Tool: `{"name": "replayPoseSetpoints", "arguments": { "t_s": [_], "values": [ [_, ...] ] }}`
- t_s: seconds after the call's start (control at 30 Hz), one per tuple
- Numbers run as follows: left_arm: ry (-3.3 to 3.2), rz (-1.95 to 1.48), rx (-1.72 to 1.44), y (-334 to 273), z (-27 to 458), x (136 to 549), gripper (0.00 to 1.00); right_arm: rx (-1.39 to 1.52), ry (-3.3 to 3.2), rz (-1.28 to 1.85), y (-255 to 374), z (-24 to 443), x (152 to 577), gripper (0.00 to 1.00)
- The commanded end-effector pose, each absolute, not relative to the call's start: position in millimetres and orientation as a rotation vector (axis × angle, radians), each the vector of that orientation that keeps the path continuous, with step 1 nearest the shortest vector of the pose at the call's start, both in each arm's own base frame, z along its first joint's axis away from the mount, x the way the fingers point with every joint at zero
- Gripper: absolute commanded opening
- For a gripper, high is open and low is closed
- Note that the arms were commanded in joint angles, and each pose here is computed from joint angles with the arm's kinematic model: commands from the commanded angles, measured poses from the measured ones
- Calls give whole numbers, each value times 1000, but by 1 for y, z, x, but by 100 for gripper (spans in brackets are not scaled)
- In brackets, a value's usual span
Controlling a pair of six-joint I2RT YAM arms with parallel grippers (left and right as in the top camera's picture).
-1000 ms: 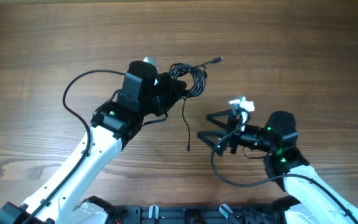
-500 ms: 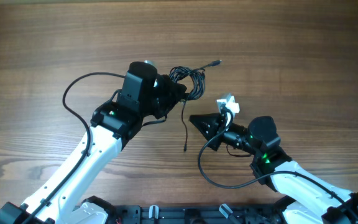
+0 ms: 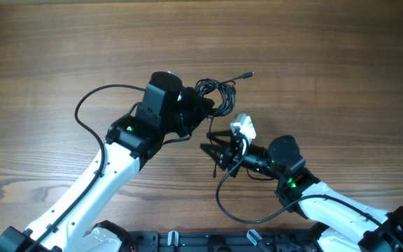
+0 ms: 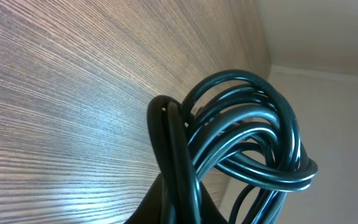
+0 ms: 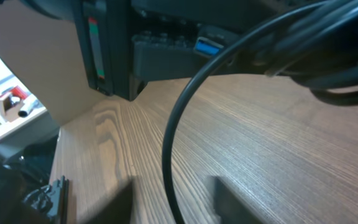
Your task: Untangle cables
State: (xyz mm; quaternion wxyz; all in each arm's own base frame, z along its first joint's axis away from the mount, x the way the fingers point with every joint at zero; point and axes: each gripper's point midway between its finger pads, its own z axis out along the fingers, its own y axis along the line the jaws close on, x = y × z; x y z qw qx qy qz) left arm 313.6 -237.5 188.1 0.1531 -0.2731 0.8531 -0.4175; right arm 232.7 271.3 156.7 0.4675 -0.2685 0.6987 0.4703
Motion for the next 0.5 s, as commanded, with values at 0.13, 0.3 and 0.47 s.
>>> {"name": "replayPoseSetpoints", "arguments": {
  "t_s": [0.13, 0.3, 0.47],
  "values": [
    [2452, -1052, -698, -225, 180, 318, 4, -605, 1707, 1252, 271, 173, 229, 4],
    [2453, -666, -687, -180, 155, 322, 4, -589, 1594, 1376, 250, 221, 220, 4],
    [2511, -736, -560, -194, 156, 313, 4, -240, 1599, 1243, 216, 233, 267, 4]
  ]
}}
